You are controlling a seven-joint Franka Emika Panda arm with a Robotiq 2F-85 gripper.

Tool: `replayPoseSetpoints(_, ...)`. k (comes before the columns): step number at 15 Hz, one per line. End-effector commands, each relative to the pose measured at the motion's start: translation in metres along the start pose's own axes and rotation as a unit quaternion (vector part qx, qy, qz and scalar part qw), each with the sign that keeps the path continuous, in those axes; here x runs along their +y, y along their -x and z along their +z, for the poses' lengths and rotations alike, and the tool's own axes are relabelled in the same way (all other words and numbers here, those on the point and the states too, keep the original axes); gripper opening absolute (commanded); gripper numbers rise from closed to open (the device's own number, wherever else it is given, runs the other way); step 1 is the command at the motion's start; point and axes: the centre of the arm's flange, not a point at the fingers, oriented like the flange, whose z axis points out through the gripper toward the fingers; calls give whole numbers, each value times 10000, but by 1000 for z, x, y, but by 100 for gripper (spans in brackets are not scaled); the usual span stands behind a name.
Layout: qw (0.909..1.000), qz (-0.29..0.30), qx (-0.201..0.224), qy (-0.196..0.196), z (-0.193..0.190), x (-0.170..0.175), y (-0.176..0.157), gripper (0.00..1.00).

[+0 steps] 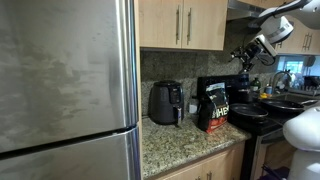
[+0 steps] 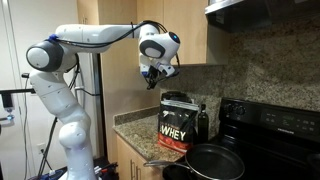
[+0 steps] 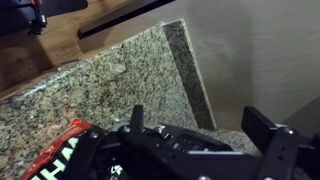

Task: Put the Whey protein bag away to the side of the counter

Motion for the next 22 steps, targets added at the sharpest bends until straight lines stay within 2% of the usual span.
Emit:
replayPoseSetpoints(1, 9951, 638, 711, 238, 33, 11, -56, 100)
replayPoseSetpoints(4, 9851, 796, 1517, 145, 55, 1, -89, 100)
replayPoseSetpoints(5, 9790, 1016, 1724, 382, 62, 0, -100, 100)
replayPoseSetpoints(7, 9737, 1209, 1865, 496, 61, -1, -103, 100)
replayPoseSetpoints(8, 9793, 1006, 1708, 399, 59, -1, -103, 100)
replayPoseSetpoints(11, 9791, 1025, 1707, 414, 62, -3, -104, 100)
replayPoseSetpoints(12, 9730, 1185, 1871, 642, 66, 5, -117, 100)
replayPoseSetpoints(17, 9507, 1598, 2581, 626, 86, 23, -162, 100)
replayPoseSetpoints(20, 9393, 1962, 2697, 799, 100, 35, -176, 100)
replayPoseSetpoints(22, 9337, 2160, 2692, 954, 98, 38, -173, 100)
